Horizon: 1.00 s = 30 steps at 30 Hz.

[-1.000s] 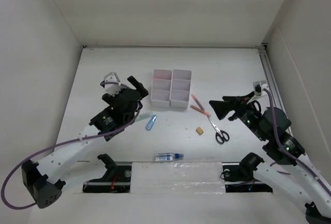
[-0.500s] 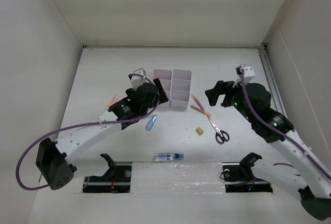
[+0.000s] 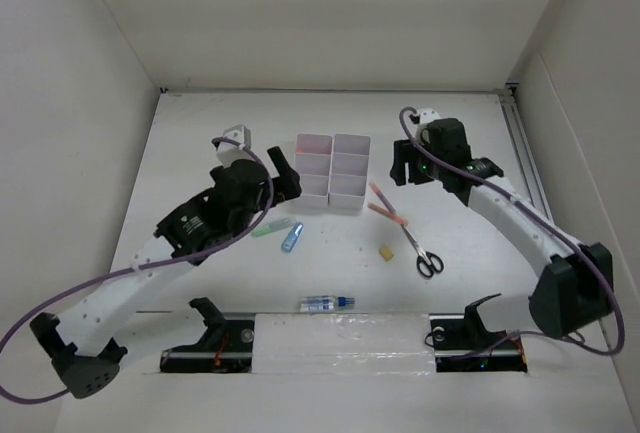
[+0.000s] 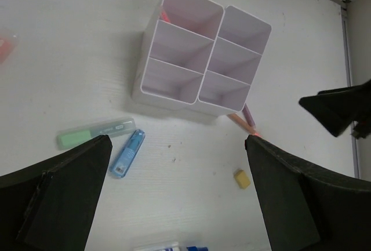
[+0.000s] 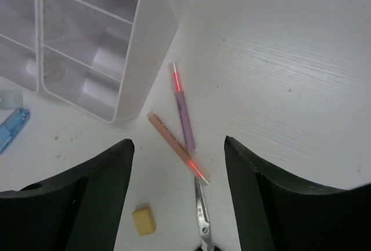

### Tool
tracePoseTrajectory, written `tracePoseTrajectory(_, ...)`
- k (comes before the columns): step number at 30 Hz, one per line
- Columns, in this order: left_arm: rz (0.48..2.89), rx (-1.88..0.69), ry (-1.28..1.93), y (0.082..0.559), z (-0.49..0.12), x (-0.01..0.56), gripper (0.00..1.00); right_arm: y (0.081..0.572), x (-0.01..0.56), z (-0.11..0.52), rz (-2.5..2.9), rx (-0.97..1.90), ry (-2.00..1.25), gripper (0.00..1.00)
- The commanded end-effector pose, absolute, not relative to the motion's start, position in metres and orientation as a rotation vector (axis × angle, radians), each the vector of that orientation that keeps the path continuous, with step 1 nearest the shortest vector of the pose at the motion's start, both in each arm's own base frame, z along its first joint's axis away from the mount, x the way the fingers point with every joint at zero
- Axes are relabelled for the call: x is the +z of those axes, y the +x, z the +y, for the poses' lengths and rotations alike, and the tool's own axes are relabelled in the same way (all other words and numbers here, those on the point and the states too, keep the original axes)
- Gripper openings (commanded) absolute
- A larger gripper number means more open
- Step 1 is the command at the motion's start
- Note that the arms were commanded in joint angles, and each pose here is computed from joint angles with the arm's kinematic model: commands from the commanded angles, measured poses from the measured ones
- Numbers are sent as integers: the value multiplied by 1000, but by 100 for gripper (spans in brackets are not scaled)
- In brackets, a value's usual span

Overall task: Sort the stationery into containers
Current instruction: Pick up the pen from the center of the board.

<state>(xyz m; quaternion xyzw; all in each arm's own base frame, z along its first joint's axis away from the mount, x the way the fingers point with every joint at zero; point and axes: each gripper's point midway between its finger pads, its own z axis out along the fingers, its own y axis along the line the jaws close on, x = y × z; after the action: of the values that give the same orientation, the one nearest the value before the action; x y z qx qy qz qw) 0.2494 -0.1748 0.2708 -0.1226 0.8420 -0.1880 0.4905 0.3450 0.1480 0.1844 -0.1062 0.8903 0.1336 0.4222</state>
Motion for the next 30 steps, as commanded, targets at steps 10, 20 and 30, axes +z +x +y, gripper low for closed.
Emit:
tracePoseTrajectory(10, 1941, -315, -326, 217, -96, 288, 100, 374, 121, 182, 2360, 433, -366, 66)
tracePoseTrajectory(20, 1918, -301, -324, 215, -89, 283, 100, 378, 75, 187, 2437, 453, -339, 62)
tracePoseTrajectory(30, 1909, -317, -316, 214, -90, 286, 100, 376, 46, 179, 2518, 412, -305, 62)
